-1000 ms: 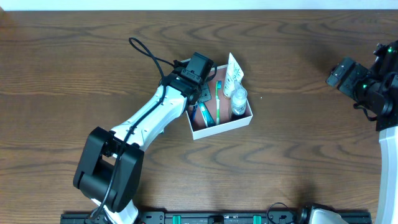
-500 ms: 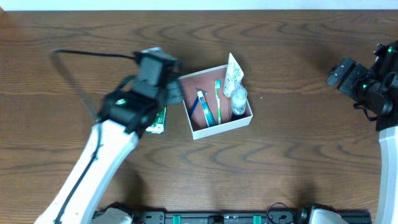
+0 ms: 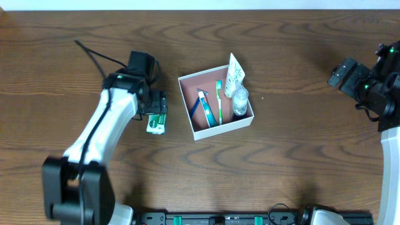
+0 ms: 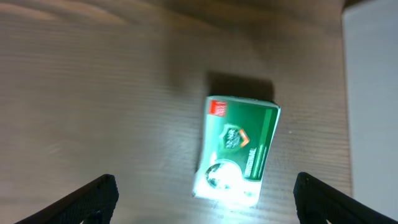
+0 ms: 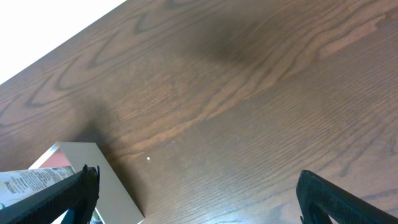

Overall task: Pack container
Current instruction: 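Grasp the green Dettol soap box with the left gripper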

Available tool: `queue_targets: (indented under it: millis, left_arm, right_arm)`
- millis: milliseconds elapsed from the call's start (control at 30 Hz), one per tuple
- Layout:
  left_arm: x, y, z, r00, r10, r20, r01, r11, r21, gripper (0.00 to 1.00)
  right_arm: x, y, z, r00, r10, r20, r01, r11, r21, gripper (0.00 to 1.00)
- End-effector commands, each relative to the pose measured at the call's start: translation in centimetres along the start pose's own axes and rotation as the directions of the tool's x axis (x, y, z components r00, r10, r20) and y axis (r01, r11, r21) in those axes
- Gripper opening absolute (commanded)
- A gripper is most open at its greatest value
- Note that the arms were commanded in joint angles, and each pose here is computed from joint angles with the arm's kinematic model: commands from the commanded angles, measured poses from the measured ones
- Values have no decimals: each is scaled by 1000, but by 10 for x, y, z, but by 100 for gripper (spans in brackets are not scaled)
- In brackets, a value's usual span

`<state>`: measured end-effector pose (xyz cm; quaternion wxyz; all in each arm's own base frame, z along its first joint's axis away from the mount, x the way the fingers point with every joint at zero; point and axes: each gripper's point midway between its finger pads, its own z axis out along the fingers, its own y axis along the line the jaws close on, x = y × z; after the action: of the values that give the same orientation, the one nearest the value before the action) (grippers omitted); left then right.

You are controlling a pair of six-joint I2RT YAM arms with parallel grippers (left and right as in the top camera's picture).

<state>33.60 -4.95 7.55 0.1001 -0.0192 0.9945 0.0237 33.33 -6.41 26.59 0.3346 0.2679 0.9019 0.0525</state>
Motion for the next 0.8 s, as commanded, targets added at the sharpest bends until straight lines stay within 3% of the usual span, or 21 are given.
queue_targets:
  millis: [0,400,533,600,767]
  left_arm:
    - [11,-12,25,995,55,-87,-49,997,64,91]
    - [26,-20,73,977,61,-205,-46,996,80,88]
    - [29,-20,79,973,62,-224,-44,996,82,74]
    - [29,-21,79,972,61,-225,-43,995,86,55]
    - [23,-22,65,978,34,-207,-15,996,89,49]
  right_arm:
    - [-1,-1,0,1000,13,0,-13,1000,0,99]
    - [-1,-1,0,1000,13,0,-13,1000,0,99]
    - [-1,-1,0,1000,13,0,-13,1000,1,99]
    - [-1,-1,0,1000,13,0,-13,1000,0,99]
    - [-1,-1,0,1000,14,0,-14,1000,0,99]
